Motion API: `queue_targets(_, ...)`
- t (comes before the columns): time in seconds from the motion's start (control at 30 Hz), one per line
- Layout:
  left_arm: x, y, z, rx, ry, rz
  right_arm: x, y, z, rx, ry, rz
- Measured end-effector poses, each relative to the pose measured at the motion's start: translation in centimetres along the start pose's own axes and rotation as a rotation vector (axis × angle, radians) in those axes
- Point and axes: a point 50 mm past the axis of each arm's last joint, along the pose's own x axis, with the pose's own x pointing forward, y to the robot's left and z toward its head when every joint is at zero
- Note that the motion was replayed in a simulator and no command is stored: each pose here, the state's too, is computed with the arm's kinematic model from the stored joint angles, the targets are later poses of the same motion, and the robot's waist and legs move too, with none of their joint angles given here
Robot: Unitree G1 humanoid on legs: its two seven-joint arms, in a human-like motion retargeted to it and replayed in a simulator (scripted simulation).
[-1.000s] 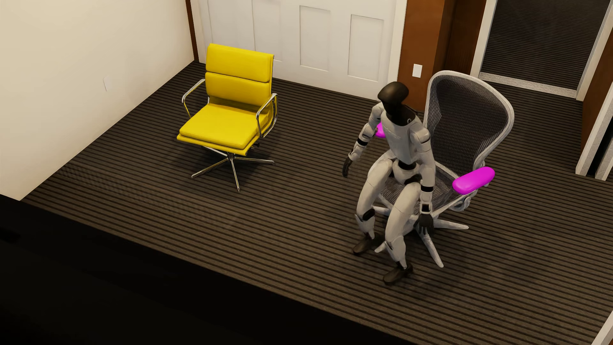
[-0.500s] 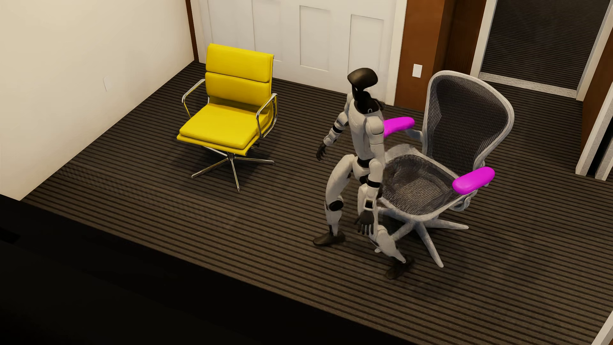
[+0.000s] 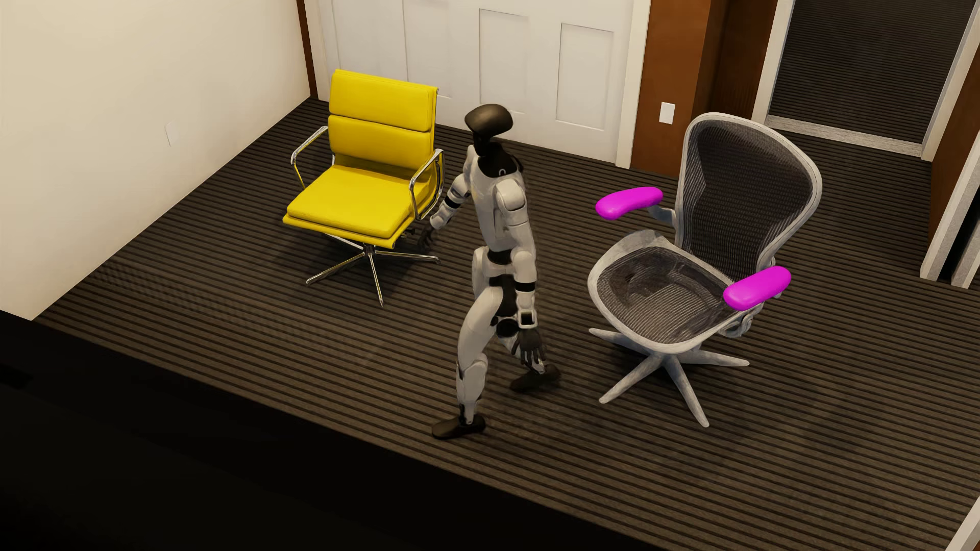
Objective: Get off of the chair
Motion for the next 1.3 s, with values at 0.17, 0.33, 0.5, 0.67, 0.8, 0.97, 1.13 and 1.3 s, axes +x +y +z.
queue_targets(0.17, 0.1, 1.2, 2.3, -0.021, -0.065, 0.052, -0.3, 1.9, -0.8, 0.057, 0.05, 0.048)
queue_targets(0.33, -0.3, 2.2, 6.0, 0.036, -0.222, 0.121, -0.8, 3.4, -2.3, 0.131, 0.098, 0.086)
queue_targets(0.5, -0.4, 1.5, 6.7, 0.097, -0.244, 0.1, -1.1, 3.4, -3.7, 0.139, 0.133, 0.088)
queue_targets(0.67, -0.3, 1.4, 7.0, 0.111, -0.229, 0.078, -0.8, 1.5, -3.5, 0.121, 0.087, 0.034)
queue_targets(0.8, -0.3, 0.3, 6.4, 0.234, -0.18, -0.019, -0.6, 0.5, -3.6, 0.178, 0.096, -0.015)
queue_targets(0.97, -0.4, 0.4, 7.4, 0.259, -0.24, 0.045, -1.0, 2.3, -3.8, 0.194, 0.109, 0.035)
queue_targets(1.13, -0.4, 0.6, 6.9, 0.245, -0.237, 0.069, -1.1, 4.0, -2.7, 0.21, 0.077, 0.071)
queue_targets(1.3, -0.3, 0.4, 6.6, 0.218, -0.221, 0.064, -1.1, 4.3, -2.3, 0.218, 0.075, 0.071)
